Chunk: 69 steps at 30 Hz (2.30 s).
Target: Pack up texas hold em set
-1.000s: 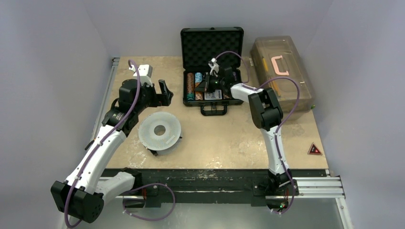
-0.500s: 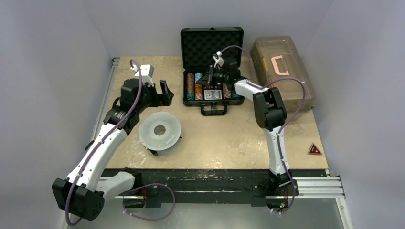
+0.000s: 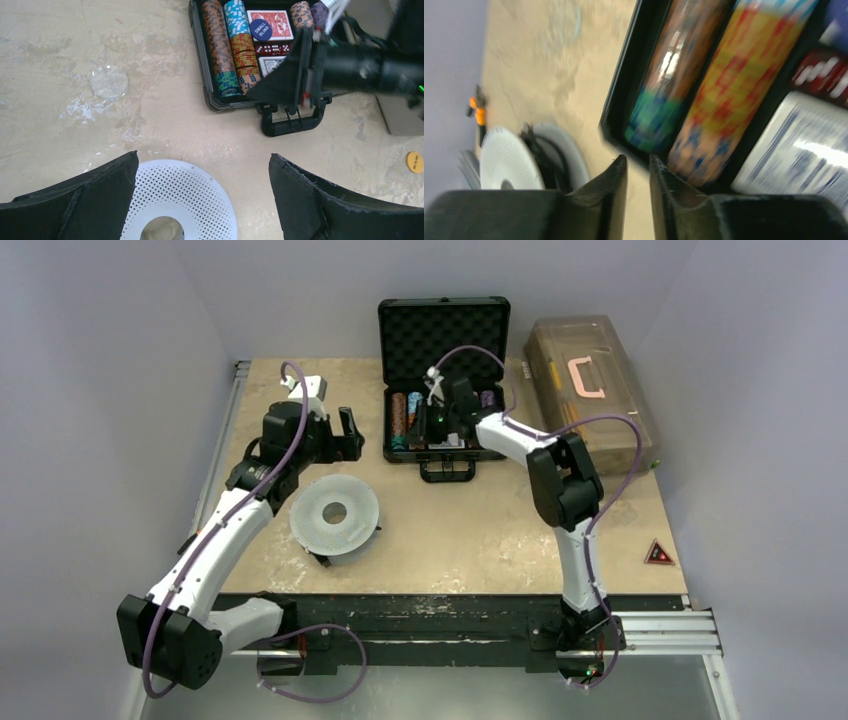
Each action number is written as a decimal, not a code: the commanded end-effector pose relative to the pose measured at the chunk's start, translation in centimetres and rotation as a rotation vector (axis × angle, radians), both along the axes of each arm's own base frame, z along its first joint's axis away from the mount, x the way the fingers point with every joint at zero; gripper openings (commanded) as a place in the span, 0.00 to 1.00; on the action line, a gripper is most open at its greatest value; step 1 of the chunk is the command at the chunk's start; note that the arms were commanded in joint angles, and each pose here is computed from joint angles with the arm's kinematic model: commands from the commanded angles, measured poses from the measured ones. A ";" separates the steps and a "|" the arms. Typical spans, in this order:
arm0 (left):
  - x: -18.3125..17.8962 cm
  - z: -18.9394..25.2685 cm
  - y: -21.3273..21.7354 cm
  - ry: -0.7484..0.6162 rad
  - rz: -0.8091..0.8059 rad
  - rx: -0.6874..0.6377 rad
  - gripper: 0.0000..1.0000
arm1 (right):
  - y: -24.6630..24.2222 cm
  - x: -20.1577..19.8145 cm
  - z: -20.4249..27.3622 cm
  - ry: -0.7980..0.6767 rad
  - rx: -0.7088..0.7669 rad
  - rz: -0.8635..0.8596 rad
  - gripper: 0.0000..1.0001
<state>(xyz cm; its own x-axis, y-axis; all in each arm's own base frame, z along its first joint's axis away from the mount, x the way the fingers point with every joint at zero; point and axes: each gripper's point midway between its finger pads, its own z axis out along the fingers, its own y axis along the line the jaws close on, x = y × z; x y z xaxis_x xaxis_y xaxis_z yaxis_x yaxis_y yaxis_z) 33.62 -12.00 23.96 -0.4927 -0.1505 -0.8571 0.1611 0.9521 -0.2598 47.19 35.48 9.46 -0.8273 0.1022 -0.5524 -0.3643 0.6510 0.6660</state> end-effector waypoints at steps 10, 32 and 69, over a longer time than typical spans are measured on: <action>8.3 -6.3 3.3 0.408 0.160 0.015 0.98 | -6.0 -14.3 10.5 -0.320 -0.392 -0.008 0.77; 15.9 -17.8 8.1 0.775 0.516 0.064 0.94 | -7.8 -19.5 7.8 -0.334 -0.323 0.102 0.99; 16.5 -21.3 8.9 0.884 0.774 -0.127 0.61 | -8.8 -19.3 7.6 -0.334 -0.366 0.071 0.99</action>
